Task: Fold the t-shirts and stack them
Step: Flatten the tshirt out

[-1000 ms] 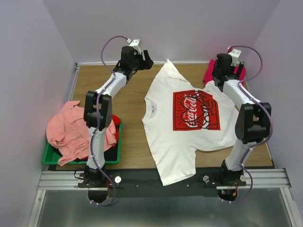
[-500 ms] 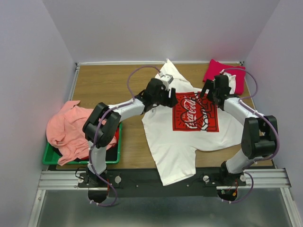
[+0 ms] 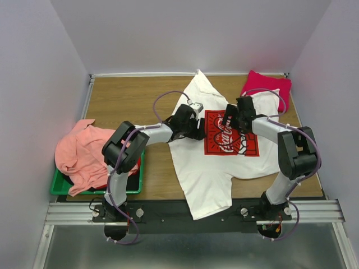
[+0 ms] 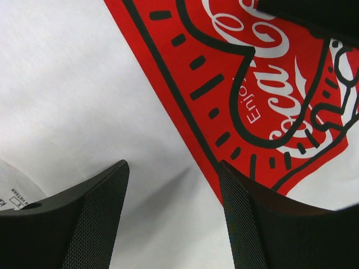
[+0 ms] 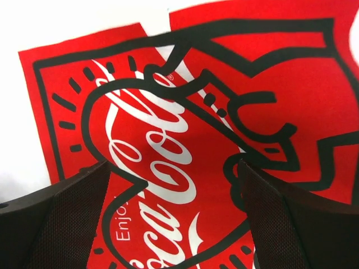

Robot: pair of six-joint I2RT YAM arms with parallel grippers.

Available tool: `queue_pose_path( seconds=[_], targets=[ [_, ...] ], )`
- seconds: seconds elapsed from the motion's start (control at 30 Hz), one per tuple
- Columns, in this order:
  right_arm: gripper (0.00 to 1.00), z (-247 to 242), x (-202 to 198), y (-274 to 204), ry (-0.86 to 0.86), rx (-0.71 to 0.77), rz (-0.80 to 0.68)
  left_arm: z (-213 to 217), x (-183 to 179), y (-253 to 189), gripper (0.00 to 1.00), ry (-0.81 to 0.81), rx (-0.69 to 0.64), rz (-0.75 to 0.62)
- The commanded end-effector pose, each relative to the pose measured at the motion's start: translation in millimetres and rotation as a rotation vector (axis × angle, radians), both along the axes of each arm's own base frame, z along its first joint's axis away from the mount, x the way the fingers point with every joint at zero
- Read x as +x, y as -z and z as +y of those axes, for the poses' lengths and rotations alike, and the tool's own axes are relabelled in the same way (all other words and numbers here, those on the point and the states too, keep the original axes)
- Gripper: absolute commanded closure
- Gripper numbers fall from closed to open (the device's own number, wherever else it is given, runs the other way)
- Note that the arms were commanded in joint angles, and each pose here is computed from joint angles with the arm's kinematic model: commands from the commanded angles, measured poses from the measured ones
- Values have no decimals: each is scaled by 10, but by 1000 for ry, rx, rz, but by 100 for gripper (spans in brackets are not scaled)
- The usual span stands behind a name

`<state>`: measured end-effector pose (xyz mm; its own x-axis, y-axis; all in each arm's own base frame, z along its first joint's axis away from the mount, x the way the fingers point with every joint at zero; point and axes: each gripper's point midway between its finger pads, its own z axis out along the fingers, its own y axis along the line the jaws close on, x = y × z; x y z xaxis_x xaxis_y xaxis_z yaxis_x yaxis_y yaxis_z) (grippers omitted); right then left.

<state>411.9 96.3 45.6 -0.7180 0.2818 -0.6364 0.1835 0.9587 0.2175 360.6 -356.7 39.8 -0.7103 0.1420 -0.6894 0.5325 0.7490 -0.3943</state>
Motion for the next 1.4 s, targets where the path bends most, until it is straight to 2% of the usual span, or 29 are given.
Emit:
queue_pose_path(
  seconds=[0.0,0.37,0.6,0.83,0.97,1.17,1.27,1.37],
  targets=[
    [0,122,-99,192,-8,27,61,320,-25,389,27,-74,103,81],
    [0,559,-138,454,-79,71,138,831,253,435,27,-167,103,87],
    [0,874,30,484,-99,96,140,1168,574,379,27,-236,92,76],
    [0,916,356,444,-54,77,110,1170,960,182,27,-241,88,23],
    [0,985,509,243,-81,77,70,1061,1166,-185,27,-228,50,-54],
    [0,849,469,-324,-83,43,-42,1022,1074,-693,27,-250,58,-168],
    [0,715,302,-494,-69,20,-72,986,820,-634,27,-240,82,-154],
    [0,566,41,-367,-53,-15,-25,999,514,-431,27,-234,121,-111]
  ],
)
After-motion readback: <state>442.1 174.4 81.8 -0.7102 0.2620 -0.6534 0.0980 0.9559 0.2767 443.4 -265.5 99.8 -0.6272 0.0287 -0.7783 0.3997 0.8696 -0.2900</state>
